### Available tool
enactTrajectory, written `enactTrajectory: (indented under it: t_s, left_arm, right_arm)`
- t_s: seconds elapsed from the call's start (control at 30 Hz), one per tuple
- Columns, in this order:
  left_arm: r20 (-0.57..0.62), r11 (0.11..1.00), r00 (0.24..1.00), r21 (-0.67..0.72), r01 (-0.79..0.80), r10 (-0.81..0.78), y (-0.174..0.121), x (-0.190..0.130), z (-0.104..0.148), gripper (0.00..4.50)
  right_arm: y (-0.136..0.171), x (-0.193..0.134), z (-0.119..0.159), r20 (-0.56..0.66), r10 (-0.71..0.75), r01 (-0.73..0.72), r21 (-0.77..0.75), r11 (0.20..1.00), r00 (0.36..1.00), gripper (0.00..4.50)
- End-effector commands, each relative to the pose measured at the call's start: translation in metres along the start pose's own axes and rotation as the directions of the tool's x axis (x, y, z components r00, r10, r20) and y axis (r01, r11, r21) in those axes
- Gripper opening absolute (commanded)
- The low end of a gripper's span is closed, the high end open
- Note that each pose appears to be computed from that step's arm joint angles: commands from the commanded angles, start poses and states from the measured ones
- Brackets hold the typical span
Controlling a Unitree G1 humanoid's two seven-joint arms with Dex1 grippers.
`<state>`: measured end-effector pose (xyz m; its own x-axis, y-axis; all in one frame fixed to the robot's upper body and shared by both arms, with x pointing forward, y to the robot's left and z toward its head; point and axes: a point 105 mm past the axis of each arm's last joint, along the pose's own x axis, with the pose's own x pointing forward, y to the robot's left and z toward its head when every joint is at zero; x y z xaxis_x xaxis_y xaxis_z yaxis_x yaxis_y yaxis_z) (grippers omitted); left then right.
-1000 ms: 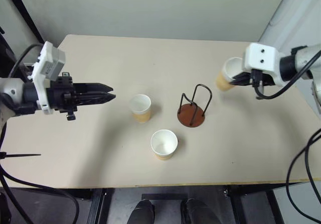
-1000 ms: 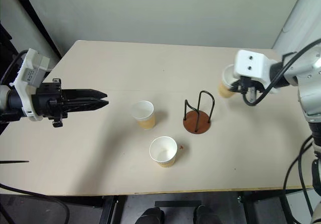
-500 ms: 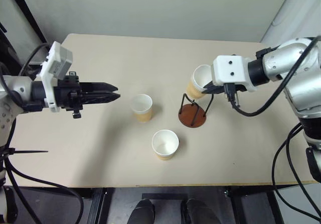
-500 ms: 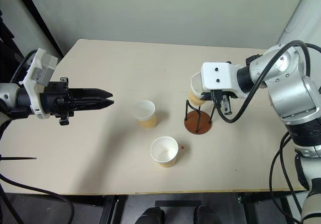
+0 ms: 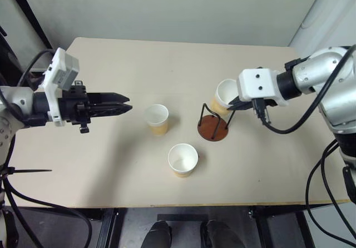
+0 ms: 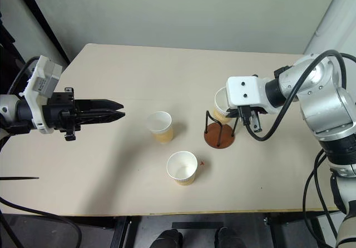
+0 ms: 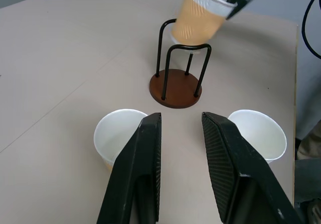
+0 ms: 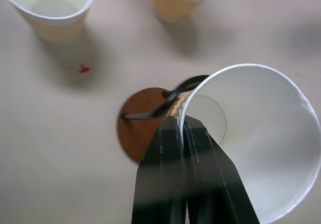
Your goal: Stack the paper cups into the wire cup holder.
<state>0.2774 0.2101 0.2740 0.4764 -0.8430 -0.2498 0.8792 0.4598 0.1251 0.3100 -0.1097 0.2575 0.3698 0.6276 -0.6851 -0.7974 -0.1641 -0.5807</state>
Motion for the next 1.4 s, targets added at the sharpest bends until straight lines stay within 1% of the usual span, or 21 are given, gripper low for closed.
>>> enactTrajectory:
  t_s: [0.03,0.13,0.37,0.43,0.47,0.53,0.6,0.67,0.73,0.77,0.83,0.9,0.97,1.07,1.27,1.4]
  left_arm:
    - [0.033,0.999,0.999,0.046,0.000,-0.002,-0.003,-0.002,0.013,1.36]
    - [0.037,0.999,0.999,0.043,0.008,-0.010,-0.003,0.000,0.013,1.36]
    - [0.038,0.999,0.999,0.040,0.008,-0.009,-0.001,0.004,0.011,1.36]
    - [0.025,0.998,0.999,0.054,-0.027,0.026,0.004,0.004,0.009,1.36]
    - [0.021,0.997,0.999,0.059,-0.047,0.045,0.007,0.003,0.008,1.36]
    - [-0.036,0.990,0.994,0.105,-0.096,0.100,0.015,0.002,0.001,1.36]
    - [-0.082,0.982,0.988,0.148,-0.121,0.134,0.019,0.002,-0.006,1.36]
    - [-0.098,0.974,0.982,0.178,-0.139,0.158,0.023,0.002,-0.008,1.36]
    - [-0.128,0.936,0.963,0.297,-0.190,0.236,0.034,0.002,-0.008,1.36]
    - [-0.135,0.919,0.959,0.344,-0.191,0.250,0.035,0.003,-0.006,1.36]
    - [-0.171,0.888,0.952,0.433,-0.158,0.252,0.032,0.007,-0.007,1.36]
    - [-0.205,0.868,0.950,0.484,-0.111,0.235,0.028,0.010,-0.009,1.36]
    - [-0.236,0.850,0.947,0.523,-0.066,0.218,0.025,0.014,-0.011,1.36]
    - [-0.303,0.797,0.930,0.603,0.018,0.208,0.023,0.019,-0.012,1.36]
    - [-0.393,0.737,0.892,0.667,0.109,0.223,0.025,0.024,-0.010,1.36]
    - [-0.424,0.735,0.881,0.663,0.144,0.210,0.023,0.029,-0.012,1.36]
  right_arm:
    - [-0.004,-0.002,0.007,0.014,-0.047,0.047,-0.008,0.999,0.999,0.66]
    - [-0.012,-0.002,0.008,0.027,-0.102,0.102,0.014,0.995,0.994,1.62]
    - [-0.029,-0.012,0.010,0.061,-0.216,0.211,0.081,0.974,0.974,1.62]
    - [-0.029,-0.014,0.016,0.101,-0.220,0.209,0.104,0.972,0.970,1.62]
    - [-0.028,-0.014,0.023,0.141,-0.209,0.193,0.118,0.974,0.968,1.62]
    - [-0.023,-0.016,0.036,0.210,-0.179,0.151,0.145,0.978,0.961,1.62]
    - [-0.020,-0.019,0.042,0.237,-0.166,0.131,0.157,0.979,0.957,1.62]
    - [-0.019,-0.021,0.045,0.252,-0.154,0.115,0.162,0.980,0.955,1.62]
    - [-0.015,-0.025,0.051,0.278,-0.125,0.081,0.161,0.984,0.952,1.62]
    - [-0.013,-0.028,0.053,0.291,-0.109,0.064,0.159,0.985,0.950,1.62]
    - [-0.010,-0.032,0.059,0.322,-0.079,0.028,0.161,0.987,0.943,1.62]
    - [-0.006,-0.035,0.065,0.350,-0.049,-0.008,0.160,0.987,0.935,1.62]
    - [-0.004,-0.036,0.067,0.355,-0.031,-0.027,0.157,0.987,0.934,1.62]
    - [-0.002,-0.037,0.065,0.339,-0.023,-0.032,0.158,0.987,0.941,1.62]
    - [-0.004,-0.044,0.056,0.295,-0.046,-0.008,0.181,0.983,0.955,1.62]
    - [-0.004,-0.051,0.050,0.264,-0.057,0.004,0.197,0.980,0.963,1.62]
